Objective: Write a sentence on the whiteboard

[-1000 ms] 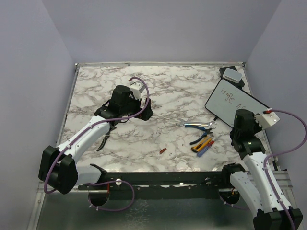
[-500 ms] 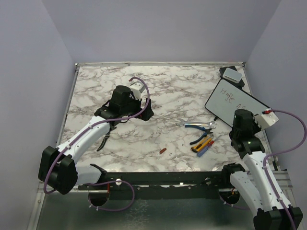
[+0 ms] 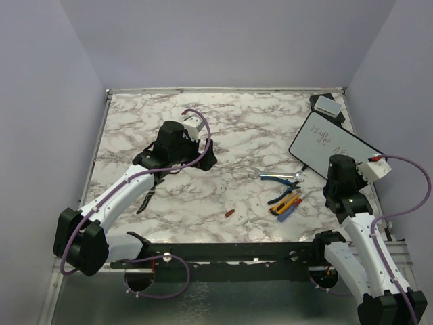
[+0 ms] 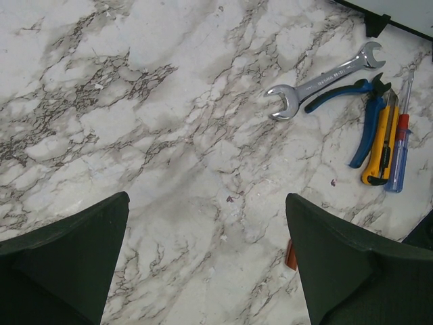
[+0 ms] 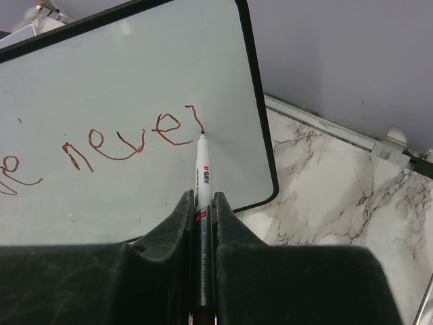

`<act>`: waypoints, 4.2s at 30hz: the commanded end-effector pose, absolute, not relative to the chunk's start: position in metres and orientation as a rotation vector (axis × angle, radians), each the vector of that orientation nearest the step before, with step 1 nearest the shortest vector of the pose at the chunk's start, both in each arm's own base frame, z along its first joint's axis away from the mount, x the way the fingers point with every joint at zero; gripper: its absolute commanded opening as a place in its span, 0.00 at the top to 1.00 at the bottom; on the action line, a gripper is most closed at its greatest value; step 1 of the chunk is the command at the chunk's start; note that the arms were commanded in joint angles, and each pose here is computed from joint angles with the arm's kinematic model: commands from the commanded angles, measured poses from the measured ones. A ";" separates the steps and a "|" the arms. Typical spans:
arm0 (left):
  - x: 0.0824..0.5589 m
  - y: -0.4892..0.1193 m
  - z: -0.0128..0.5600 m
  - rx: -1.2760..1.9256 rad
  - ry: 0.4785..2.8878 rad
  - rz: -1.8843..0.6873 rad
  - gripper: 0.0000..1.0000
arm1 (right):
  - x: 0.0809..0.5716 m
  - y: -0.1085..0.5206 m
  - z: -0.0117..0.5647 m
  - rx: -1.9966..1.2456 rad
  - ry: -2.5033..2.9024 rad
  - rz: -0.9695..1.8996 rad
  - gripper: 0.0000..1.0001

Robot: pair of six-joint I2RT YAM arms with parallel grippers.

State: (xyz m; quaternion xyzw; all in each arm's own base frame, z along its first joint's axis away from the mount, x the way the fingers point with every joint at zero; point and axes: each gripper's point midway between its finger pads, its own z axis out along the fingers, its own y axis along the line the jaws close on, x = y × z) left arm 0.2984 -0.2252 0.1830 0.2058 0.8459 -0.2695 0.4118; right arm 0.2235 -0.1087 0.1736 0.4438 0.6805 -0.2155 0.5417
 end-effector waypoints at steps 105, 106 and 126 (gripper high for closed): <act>0.299 -0.222 0.186 0.520 2.104 -0.647 0.01 | 0.239 -0.085 0.212 0.916 1.620 -0.251 1.00; 0.299 -0.221 0.186 0.521 2.103 -0.643 0.01 | 0.240 -0.081 0.215 0.898 1.624 -0.220 1.00; 0.308 -0.213 0.178 0.479 2.128 -0.637 0.01 | 0.267 -0.017 0.214 0.612 1.803 0.102 1.00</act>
